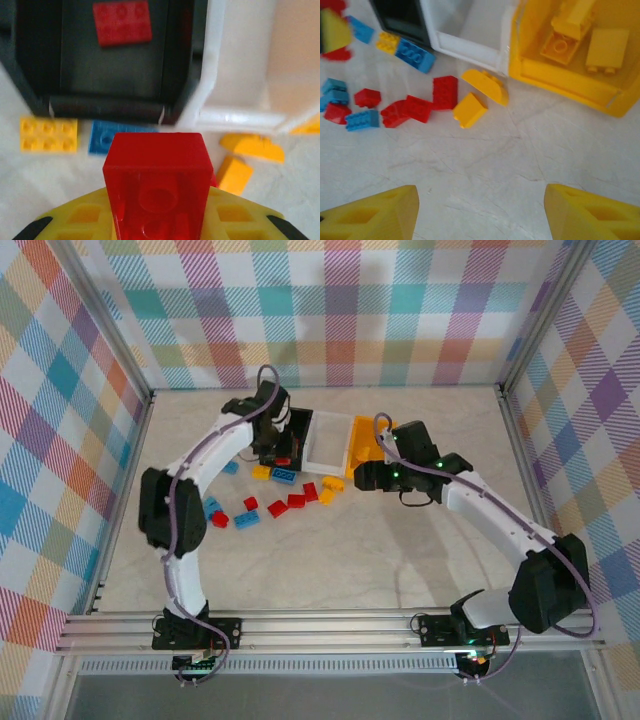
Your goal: Sort the legos into containers by color
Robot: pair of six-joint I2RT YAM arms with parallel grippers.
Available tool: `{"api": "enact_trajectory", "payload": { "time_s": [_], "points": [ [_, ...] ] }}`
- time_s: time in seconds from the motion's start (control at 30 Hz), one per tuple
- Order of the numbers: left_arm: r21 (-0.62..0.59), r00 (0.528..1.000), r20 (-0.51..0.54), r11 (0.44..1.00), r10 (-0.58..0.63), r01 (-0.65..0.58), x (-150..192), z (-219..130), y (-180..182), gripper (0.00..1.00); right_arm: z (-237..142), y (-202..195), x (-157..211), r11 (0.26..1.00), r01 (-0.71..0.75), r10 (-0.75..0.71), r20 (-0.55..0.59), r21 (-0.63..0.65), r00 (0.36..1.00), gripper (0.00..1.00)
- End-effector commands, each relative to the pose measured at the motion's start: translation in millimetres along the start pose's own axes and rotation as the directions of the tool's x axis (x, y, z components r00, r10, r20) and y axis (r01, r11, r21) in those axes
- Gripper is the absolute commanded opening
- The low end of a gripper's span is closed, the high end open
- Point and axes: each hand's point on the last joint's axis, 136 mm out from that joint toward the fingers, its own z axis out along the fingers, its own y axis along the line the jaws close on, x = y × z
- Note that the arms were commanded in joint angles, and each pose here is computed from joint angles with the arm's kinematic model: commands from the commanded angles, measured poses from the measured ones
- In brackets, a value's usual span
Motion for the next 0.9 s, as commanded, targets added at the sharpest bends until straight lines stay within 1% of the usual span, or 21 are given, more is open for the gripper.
{"api": "enact_trajectory", "payload": {
  "time_s": [0.0,0.17,0.37,0.47,0.57,0.63,0.77,0.87],
  "points": [
    [-0.037,1.0,-0.025,0.999,0.009,-0.01,-17.1,16.9,7.1,0.31,-2.8,17.5,-1.9,0.994,0.068,-0.065,0.032,-0.085,0.997,0.68],
    [-0.081,1.0,-0.026,0.997,0.01,-0.012,-39.4,43.1,16.4,0.31,-3.9,16.0,9.7,0.992,0.095,-0.096,-0.011,-0.082,0.995,0.69],
    [-0.1,0.999,-0.043,0.995,-0.017,0.013,-47.9,66.6,29.7,0.32,-0.3,11.3,19.0,0.992,0.109,-0.113,-0.061,-0.068,0.992,0.69],
    [-0.098,0.998,-0.048,0.995,-0.027,0.022,-49.7,71.2,32.4,0.39,5.6,9.6,24.3,0.992,0.116,-0.121,-0.098,-0.057,0.988,0.7],
    [-0.092,0.998,-0.054,0.996,-0.025,0.02,-50.0,72.0,31.9,0.45,14.2,6.5,32.6,0.992,0.124,-0.127,-0.158,-0.03,0.979,0.71],
    [-0.084,0.998,-0.056,0.996,-0.025,0.02,-49.3,70.2,30.3,0.48,20.0,6.9,37.2,0.992,0.124,-0.125,-0.191,-0.022,0.974,0.71],
    [-0.056,0.998,-0.054,0.998,-0.026,0.023,-47.1,58.9,25.3,0.55,33.6,15.7,43.4,0.991,0.132,-0.136,-0.233,-0.033,0.963,0.72],
    [-0.037,0.998,-0.05,0.999,-0.028,0.026,-40.7,44.9,22.3,0.6,43.8,31.5,47.3,0.986,0.154,-0.165,-0.259,-0.062,0.952,0.73]
  ]
}}
